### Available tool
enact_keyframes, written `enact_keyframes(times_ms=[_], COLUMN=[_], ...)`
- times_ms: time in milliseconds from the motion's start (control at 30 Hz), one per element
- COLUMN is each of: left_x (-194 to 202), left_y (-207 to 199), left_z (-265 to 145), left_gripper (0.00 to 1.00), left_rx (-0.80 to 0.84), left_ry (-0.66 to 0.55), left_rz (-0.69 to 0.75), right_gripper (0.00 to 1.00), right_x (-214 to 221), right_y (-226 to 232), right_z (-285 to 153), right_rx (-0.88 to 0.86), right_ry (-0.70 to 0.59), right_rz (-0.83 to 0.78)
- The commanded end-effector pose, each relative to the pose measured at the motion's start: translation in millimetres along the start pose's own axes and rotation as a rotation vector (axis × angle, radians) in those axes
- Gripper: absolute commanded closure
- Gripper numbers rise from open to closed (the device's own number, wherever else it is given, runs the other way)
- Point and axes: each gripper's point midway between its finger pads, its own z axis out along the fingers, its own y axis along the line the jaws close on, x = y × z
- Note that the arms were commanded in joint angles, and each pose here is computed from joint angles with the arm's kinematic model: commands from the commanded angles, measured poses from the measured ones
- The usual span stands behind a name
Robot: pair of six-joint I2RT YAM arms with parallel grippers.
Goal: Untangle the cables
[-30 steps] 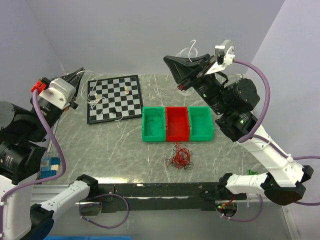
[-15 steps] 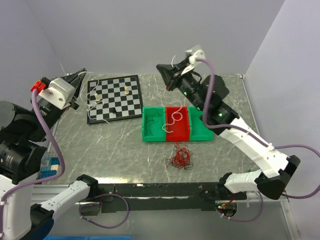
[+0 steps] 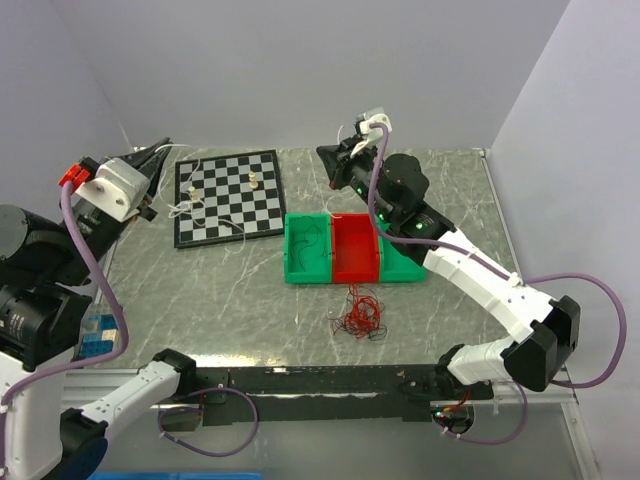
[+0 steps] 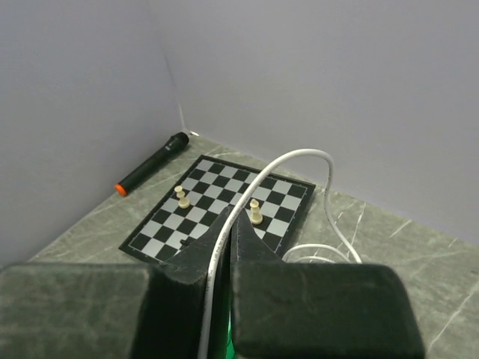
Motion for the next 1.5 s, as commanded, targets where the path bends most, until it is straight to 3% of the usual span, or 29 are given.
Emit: enact_keyframes(times_ms=[0, 533, 767, 1000, 1467], left_x=[-3, 1, -1, 1, 0], left_y=[-1, -4, -4, -5, -8], left_z=[-2, -1, -1, 0, 7], left_gripper=[0.99, 0.99, 0.99, 0.99, 0.99], left_rx=[0.008, 0.017, 0.018, 0.024, 0.040], left_ry=[-0.015, -0.004, -0.006, -0.001, -0.013], left_rz=[0.016, 0.006, -0.002, -0.002, -0.025], right_gripper=[1.00, 1.00, 1.00, 1.00, 1.00], right_x=[11, 96, 100, 140, 257], right_y=[-11, -66, -70, -71, -93], right_z=[5, 1, 4, -3, -62], right_rx=[0.034, 0.193, 0.195, 0.204, 0.442], right_ry=[-0.007, 0.150, 0.154, 0.232, 0.557], right_rz=[0.025, 0.085, 0.102, 0.138, 0.304])
